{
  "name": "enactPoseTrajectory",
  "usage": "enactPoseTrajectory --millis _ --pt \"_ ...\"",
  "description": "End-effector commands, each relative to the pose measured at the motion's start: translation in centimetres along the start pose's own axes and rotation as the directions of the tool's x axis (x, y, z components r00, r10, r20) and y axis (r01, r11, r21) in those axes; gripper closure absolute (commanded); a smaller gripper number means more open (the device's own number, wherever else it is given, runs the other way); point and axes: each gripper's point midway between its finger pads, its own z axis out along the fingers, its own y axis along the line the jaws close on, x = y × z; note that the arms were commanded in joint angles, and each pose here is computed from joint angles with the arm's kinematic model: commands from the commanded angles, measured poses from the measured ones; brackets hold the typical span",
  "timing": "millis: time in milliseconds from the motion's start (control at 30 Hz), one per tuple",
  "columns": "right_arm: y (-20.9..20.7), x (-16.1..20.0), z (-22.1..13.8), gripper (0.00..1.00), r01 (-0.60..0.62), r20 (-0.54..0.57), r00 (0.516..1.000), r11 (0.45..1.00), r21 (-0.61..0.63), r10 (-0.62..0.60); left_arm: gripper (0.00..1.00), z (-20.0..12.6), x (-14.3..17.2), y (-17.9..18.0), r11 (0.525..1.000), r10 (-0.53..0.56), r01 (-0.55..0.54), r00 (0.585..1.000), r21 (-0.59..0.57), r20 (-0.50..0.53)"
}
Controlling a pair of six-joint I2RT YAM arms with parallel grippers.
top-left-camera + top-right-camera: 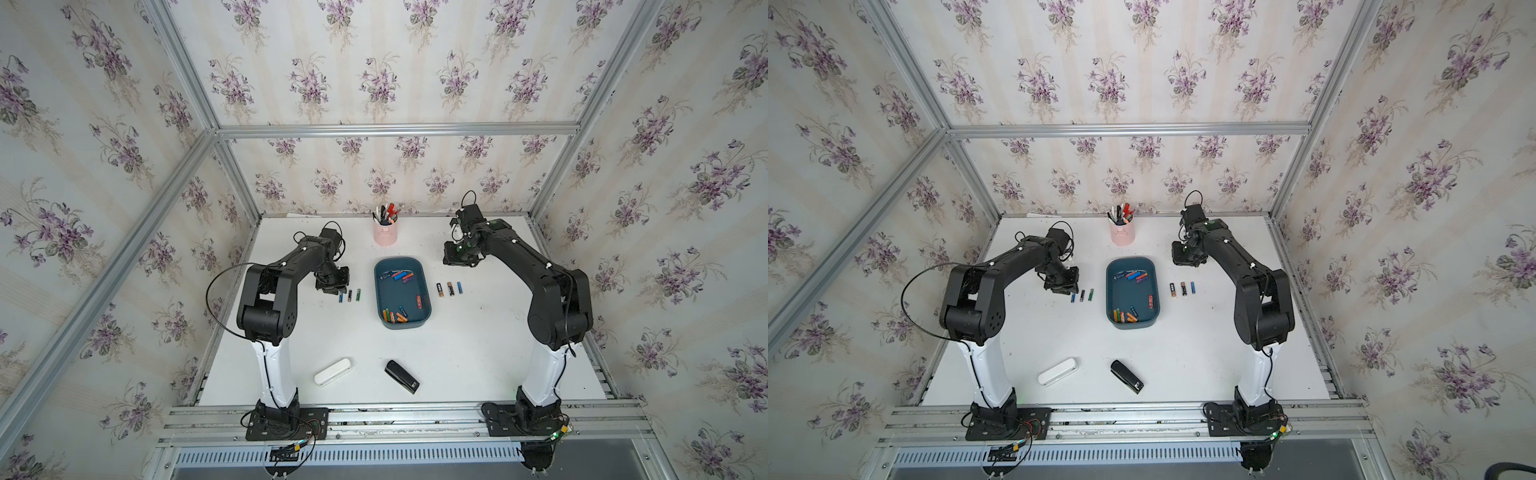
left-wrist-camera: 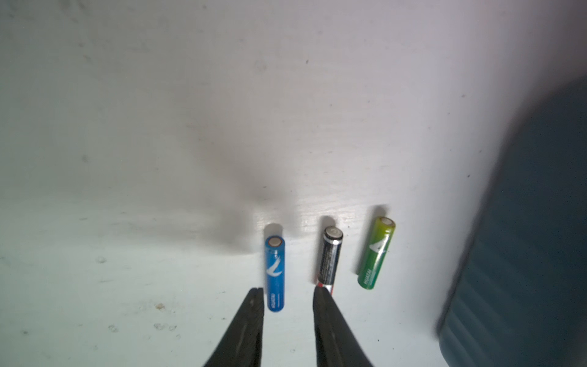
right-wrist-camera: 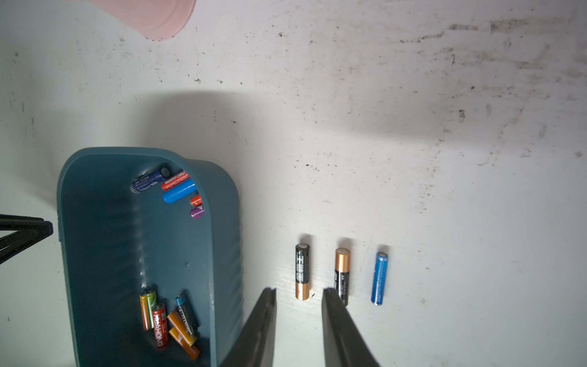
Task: Take the batteries out of the storage box
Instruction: Place the battery at the center of the board, then adjust the storage box at the center of the board.
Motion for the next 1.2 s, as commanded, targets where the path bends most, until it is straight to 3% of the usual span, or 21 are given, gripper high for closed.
enactPoseTrajectory --millis 0,200,433,633,867,1100,1167 --pt "2.8 -0.1 -1.6 0.69 0.053 0.02 0.998 0.999 0.006 -0.053 0.66 -2.0 0.4 0.3 1.0 0.001 -0.001 1.0 -0.031 0.019" --pt "9.7 0.7 0.5 0.69 0.18 -0.003 0.984 0.984 -0.011 -0.18 0.66 -4.0 0.3 0.6 0.999 0.011 -0.008 0.999 -0.052 0.052" --pt "12.0 1.2 5.3 0.7 0.264 -0.066 0.963 0.964 0.012 -0.263 0.64 -4.0 1.5 0.1 1.0 0.004 -0.003 0.999 -0.016 0.038" --pt "12.3 -0.6 2.3 0.68 0.239 0.018 0.971 0.971 0.03 -0.24 0.55 -6.5 1.7 -4.7 0.997 0.08 -0.08 0.988 -0.001 0.135" --pt "7.7 -2.1 -2.5 0.66 0.12 0.1 0.987 0.992 0.047 -0.124 0.46 -6.3 1.4 -10.9 0.984 0.174 -0.179 0.971 0.014 0.162" --pt "1.6 -1.1 -5.3 0.65 0.038 0.132 0.99 0.997 0.074 -0.048 0.46 -2.3 -0.4 -12.9 0.98 0.196 -0.197 0.975 -0.006 0.107" --pt "0.6 -0.7 -5.6 0.65 0.021 0.133 0.991 0.997 0.075 -0.031 0.53 -1.2 -0.7 -13.0 0.978 0.206 -0.203 0.976 -0.034 0.078"
